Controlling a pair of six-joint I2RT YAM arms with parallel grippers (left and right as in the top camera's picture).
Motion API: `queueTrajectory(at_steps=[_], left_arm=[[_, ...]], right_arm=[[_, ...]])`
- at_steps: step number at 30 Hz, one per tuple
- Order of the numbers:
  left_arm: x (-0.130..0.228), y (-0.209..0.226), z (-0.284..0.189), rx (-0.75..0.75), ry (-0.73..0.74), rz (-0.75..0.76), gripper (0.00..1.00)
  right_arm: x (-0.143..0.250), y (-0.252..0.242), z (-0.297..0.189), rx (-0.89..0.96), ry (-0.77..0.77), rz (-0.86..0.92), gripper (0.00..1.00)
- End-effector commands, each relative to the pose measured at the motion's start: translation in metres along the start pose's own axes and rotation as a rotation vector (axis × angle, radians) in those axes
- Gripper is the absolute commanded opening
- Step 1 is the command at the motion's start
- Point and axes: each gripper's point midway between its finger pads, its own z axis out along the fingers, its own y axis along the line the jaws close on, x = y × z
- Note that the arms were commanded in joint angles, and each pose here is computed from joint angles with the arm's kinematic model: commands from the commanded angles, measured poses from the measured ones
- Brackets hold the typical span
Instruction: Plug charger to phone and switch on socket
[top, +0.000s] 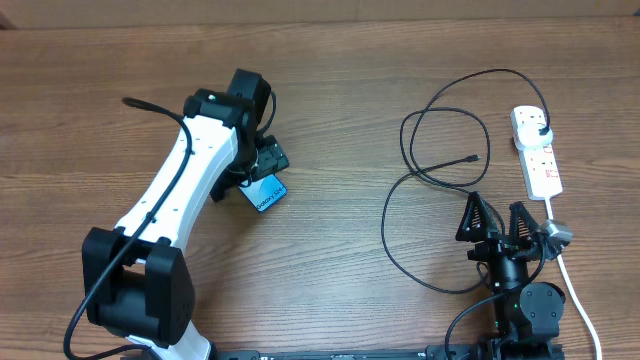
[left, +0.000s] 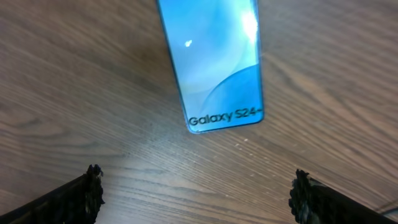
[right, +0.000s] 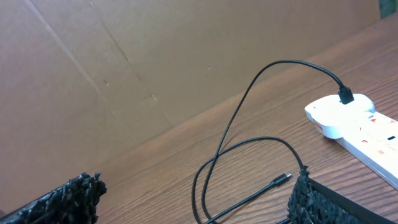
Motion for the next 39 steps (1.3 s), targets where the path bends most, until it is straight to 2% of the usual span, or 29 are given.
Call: queueTrajectory(at_steps=[1,7,39], left_arm=[[-0.013,-0.007,-0.018,0.015,-0.050,0.057,1.00],[-0.004,-0.002,-0.024,0.001,-0.007,0.136,1.00],[-0.002,-0.005,-0.023,0.015,0.004,0.131,1.00]], right_arm=[[0.003,-0.001,0.000,-0.002,0.001,-0.005,1.00],[0.003,-0.001,0.000,-0.002,0.001,-0.005,1.00],[0.002,-0.001,0.000,-0.002,0.001,-0.005,1.00]])
